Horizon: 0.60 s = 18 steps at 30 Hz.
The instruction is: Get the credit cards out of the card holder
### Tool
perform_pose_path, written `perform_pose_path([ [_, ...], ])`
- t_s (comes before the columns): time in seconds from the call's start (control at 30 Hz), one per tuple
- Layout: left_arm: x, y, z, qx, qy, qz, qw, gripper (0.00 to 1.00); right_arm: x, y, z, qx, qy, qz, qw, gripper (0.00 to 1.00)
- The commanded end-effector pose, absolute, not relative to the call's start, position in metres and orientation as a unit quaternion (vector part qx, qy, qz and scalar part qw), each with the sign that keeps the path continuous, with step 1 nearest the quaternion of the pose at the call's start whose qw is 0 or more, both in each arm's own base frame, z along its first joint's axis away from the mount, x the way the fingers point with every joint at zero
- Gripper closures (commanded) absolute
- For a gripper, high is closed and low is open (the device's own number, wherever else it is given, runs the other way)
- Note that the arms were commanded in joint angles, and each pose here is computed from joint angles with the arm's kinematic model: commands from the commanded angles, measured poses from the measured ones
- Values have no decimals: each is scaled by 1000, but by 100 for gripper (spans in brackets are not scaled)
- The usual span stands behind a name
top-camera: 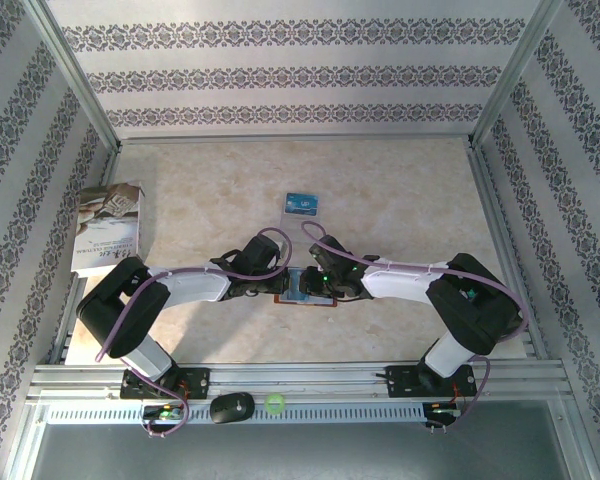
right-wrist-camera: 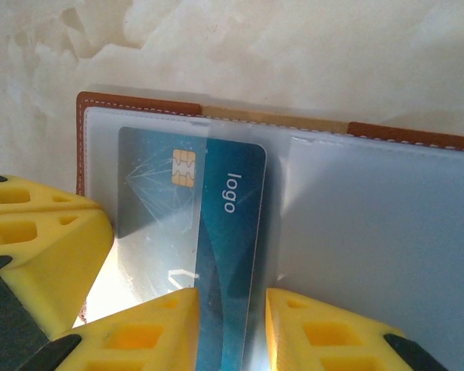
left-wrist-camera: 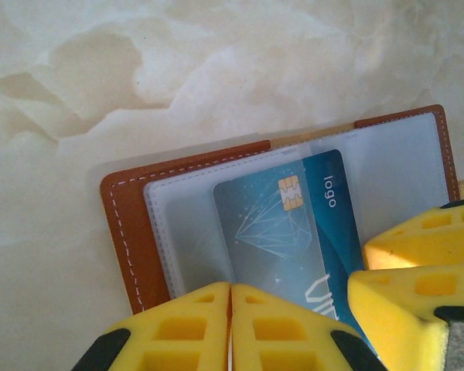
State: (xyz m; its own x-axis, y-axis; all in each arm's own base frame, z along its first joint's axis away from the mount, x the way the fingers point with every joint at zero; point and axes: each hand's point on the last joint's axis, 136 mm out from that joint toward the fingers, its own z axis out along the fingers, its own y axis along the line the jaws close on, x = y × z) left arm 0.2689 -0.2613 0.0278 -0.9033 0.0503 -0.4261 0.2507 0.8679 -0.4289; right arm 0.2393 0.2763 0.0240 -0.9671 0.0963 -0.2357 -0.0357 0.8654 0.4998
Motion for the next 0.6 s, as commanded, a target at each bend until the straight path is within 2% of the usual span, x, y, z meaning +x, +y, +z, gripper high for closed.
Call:
perform_pose_path([
  [0.0, 242, -244, -1, 84, 963, -206, 152, 90, 235, 277, 17, 16, 957, 268, 111, 72],
  [0.27, 241, -246, -3, 86, 963, -209, 145, 92, 235, 289, 17, 16, 948, 299, 103, 83],
  [0.57, 242, -242, 0, 81, 963, -205, 152, 93, 237, 248, 13, 62, 956, 255, 131, 100],
])
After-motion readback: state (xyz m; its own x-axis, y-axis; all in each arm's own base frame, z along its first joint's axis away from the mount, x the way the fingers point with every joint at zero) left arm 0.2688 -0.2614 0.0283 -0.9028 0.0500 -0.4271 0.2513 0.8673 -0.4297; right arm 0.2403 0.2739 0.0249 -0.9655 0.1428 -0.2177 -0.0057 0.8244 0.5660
